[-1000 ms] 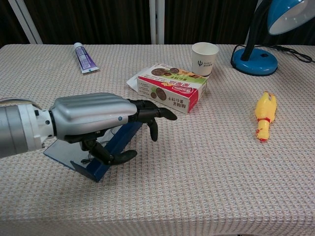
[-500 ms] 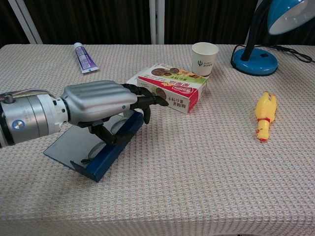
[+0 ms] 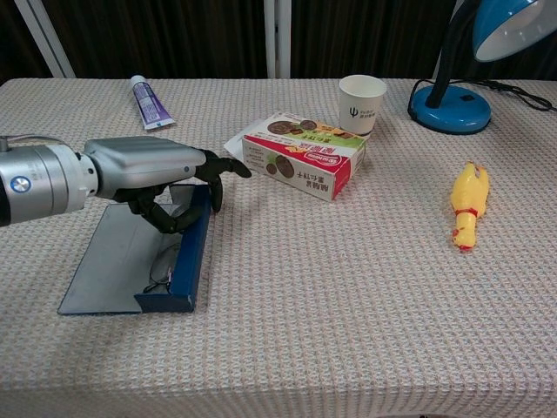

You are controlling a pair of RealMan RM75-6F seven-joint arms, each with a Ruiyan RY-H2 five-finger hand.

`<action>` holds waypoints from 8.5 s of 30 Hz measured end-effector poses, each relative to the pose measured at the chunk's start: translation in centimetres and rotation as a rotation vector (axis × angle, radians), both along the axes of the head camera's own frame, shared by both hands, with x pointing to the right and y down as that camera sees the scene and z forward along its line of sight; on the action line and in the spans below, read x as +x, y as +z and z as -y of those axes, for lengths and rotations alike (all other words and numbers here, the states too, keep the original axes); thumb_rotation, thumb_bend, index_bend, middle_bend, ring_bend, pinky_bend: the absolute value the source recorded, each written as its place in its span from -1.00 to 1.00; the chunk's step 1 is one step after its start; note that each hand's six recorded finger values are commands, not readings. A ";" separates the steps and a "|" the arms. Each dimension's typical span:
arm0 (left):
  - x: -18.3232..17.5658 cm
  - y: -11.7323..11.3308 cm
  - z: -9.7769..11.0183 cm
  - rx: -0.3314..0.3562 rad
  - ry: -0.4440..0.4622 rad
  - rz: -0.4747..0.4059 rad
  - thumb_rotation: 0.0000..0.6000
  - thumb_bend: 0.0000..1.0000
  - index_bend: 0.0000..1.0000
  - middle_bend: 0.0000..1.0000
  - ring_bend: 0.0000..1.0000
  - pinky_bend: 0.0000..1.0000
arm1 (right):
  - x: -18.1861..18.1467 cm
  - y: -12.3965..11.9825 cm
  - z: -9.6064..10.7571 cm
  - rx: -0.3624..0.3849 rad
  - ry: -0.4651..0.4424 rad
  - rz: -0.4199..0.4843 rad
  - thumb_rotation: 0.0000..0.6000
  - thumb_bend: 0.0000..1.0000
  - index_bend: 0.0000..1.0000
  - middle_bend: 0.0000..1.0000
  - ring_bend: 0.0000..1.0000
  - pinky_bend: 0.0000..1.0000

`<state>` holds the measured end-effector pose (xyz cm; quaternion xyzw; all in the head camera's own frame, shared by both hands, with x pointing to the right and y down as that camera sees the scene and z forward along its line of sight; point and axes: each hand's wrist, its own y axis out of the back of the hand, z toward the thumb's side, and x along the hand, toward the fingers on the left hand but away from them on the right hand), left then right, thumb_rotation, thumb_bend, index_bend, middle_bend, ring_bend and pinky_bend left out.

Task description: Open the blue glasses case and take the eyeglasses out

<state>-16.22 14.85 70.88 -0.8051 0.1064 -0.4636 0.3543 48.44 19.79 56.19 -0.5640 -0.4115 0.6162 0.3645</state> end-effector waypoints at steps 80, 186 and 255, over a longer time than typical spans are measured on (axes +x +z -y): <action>-8.8 -4.0 -3.2 0.016 -0.041 0.062 1.00 -0.28 -0.43 -0.77 -1.00 -0.81 | -1.0 0.3 0.4 0.000 -0.024 -0.014 1.00 -0.52 -1.00 -1.00 -1.00 -1.00; -7.0 0.6 4.1 0.565 -0.094 -0.042 1.00 -0.26 0.13 -0.58 -1.00 -0.87 | 0.5 1.5 0.2 -0.041 0.013 -0.030 1.00 -0.51 -1.00 -1.00 -1.00 -1.00; -8.4 1.4 -2.4 0.247 -0.324 0.075 1.00 -0.33 -0.12 -0.72 -1.00 -0.90 | 0.8 1.6 0.3 -0.040 0.025 -0.026 1.00 -0.51 -1.00 -1.00 -1.00 -1.00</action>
